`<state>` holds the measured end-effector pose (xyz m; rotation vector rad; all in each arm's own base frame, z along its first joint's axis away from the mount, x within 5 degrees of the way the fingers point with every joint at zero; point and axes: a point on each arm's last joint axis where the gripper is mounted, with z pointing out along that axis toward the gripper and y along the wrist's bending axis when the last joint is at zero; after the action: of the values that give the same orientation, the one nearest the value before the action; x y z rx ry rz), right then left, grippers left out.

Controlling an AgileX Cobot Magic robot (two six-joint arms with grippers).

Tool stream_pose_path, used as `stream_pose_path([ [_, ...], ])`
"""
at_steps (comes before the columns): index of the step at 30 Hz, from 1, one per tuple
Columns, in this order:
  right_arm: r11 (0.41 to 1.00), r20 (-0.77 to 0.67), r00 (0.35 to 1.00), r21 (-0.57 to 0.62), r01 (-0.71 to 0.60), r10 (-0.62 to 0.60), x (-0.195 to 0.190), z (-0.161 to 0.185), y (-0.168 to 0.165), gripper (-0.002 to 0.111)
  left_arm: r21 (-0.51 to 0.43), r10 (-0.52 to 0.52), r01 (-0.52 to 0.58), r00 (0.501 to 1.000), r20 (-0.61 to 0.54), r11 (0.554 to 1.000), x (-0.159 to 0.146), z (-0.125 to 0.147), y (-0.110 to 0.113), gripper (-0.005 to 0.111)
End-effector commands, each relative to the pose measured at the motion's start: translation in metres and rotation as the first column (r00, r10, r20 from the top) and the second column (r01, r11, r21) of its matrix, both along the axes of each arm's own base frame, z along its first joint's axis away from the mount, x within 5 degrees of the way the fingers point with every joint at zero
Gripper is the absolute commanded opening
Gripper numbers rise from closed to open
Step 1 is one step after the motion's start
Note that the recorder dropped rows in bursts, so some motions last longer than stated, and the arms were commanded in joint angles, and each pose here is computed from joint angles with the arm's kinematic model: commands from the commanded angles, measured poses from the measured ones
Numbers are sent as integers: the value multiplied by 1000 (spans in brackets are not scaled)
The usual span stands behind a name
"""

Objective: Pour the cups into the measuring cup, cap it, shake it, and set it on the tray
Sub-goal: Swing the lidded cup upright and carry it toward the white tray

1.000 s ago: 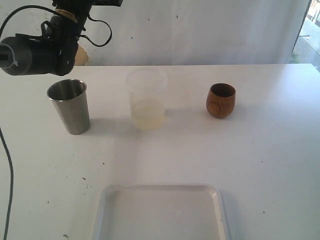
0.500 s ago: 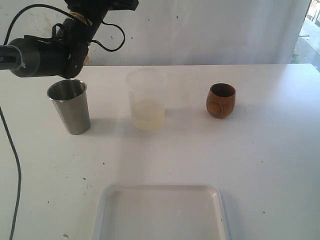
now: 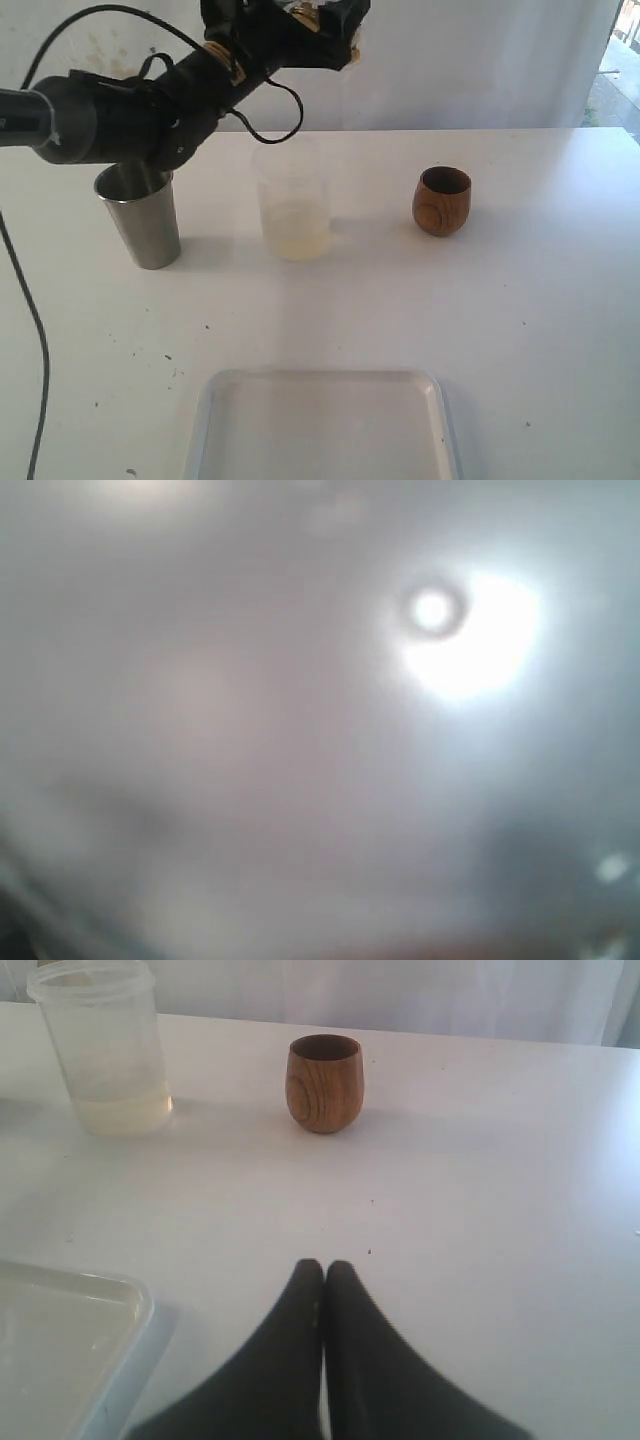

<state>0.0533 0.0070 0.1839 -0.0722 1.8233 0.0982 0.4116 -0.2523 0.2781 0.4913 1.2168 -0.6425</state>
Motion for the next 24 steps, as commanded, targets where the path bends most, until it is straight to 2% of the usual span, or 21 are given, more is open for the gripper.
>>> stream_pose_path([
  [1,1000,0,1000,-5,5,-5,0,-1,0,0,-57,-30,29,999,-26,998,-27,29,15,0],
  [6,1000,0,1000,-5,5,-5,0,-1,0,0,51,8,-1,989,-150,999,-55,34,32,0],
  [11,1000,0,1000,-5,5,-5,0,-1,0,0,-21,-73,70,952,-296,997,-86,35,44,0],
  [15,1000,0,1000,-5,5,-5,0,-1,0,0,5,-164,180,910,-381,984,-116,27,50,0],
  [18,1000,0,1000,-5,5,-5,0,-1,0,0,76,-209,268,875,-437,960,-134,14,52,0],
  [20,1000,0,1000,-5,5,-5,0,-1,0,0,118,-265,355,846,-463,927,-147,2,51,0],
  [22,1000,0,1000,-5,5,-5,0,-1,0,0,101,-352,453,798,-490,886,-159,-9,49,0],
  [24,1000,0,1000,-5,5,-5,0,-1,0,0,83,-395,507,754,-525,858,-169,-19,47,0],
])
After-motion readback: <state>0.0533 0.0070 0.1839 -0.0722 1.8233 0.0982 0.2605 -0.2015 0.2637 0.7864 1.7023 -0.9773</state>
